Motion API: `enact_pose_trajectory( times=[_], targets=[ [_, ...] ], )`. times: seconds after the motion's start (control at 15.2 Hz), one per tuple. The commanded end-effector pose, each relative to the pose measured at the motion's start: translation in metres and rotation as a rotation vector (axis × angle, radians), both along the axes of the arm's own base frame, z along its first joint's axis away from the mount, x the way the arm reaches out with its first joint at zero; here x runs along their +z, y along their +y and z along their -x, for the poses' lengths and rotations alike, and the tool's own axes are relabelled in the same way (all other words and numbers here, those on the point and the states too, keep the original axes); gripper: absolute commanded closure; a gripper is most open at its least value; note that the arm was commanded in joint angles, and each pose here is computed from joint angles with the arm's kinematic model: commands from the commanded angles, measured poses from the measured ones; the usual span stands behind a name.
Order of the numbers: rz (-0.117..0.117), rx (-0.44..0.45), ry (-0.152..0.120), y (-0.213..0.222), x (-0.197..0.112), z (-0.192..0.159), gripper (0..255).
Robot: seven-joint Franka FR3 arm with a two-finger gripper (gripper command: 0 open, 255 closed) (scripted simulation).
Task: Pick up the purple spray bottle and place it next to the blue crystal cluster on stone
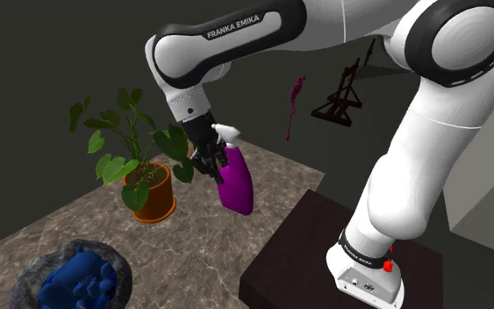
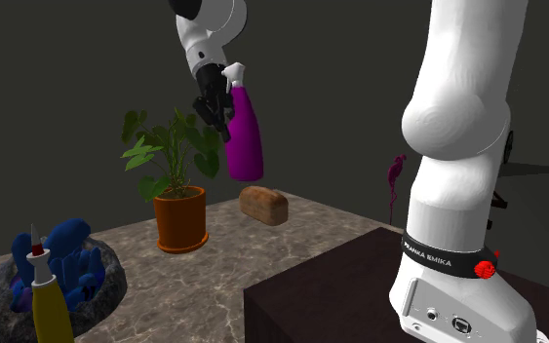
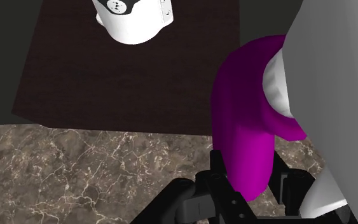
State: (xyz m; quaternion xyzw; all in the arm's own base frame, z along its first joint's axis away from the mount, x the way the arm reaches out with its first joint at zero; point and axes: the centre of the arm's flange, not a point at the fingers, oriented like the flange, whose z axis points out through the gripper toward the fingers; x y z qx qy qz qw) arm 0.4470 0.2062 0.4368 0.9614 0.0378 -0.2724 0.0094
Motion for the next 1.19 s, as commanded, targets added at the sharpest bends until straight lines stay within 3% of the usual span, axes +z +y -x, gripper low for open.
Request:
enact_pose_trajectory(
  times=[0.0, 0.79, 1.12],
  targets=[
    [0.000, -0.001, 0.000, 0.025, -0.003, -0.012, 255],
    [0.000, -0.001, 0.000, 0.161, -0.002, -0.093, 255],
    [0.000, -0.001, 0.000, 0.168, -0.023, -0.098, 255]
  ],
)
